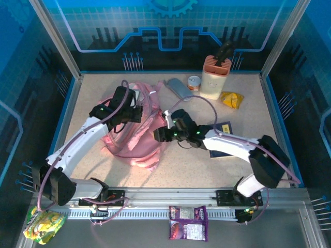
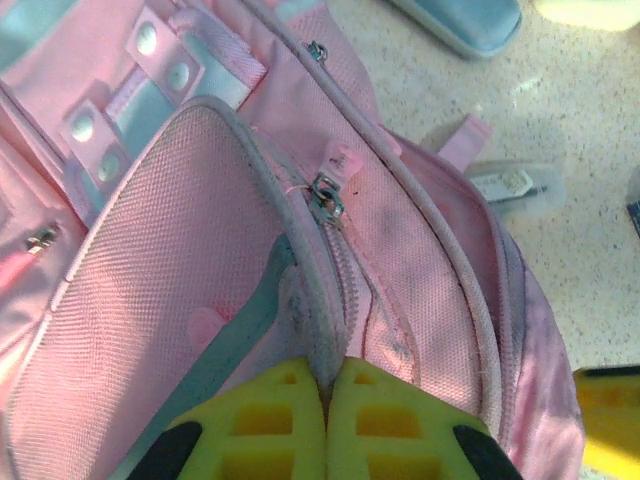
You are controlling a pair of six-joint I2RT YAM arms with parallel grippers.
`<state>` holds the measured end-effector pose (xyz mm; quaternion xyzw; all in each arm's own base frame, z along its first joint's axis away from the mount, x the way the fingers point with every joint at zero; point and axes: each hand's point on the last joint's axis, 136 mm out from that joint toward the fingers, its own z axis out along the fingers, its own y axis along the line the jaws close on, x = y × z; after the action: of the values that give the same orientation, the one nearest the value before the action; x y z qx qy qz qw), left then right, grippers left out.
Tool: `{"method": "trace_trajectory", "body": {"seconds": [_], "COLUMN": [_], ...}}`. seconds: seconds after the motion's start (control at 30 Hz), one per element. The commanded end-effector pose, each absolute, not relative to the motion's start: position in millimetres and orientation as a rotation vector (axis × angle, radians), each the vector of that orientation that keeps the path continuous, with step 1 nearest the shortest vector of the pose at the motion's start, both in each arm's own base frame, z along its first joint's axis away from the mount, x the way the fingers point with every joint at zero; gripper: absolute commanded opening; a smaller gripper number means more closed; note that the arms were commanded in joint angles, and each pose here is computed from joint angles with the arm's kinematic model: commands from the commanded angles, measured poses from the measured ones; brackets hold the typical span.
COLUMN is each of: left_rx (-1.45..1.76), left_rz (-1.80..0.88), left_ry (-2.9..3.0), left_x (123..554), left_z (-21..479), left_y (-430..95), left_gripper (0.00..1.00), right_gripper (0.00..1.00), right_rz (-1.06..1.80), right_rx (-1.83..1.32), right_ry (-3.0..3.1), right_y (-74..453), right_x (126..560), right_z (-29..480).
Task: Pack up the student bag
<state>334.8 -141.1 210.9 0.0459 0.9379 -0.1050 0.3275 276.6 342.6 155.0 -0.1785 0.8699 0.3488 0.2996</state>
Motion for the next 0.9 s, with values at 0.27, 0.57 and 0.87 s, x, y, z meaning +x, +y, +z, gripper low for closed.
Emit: {"method": "trace_trajectory", "body": {"seconds": [0.27,0.57,0.87], "left_rx": [-0.099,-0.223,-0.224], "left_rz": [-0.514,-0.804,-0.950], "left_ry": [2.563,2.404,2.350], "left_x": [313,296,270], "left_z": [166,187,187], "left_y": [-160,-214,-280], "left_gripper": [0.29,0.67,0.73], "right_gripper": [0.80,1.00,1.00], "right_rz": [0.630,0.343,0.250], "right_rx": [-0.225,0.083,0.399], "right_ry": [2.511,2.591,2.647], "right_y": [203,114,48], "right_x": [285,294,291], "right_z": [154,136,107]}}
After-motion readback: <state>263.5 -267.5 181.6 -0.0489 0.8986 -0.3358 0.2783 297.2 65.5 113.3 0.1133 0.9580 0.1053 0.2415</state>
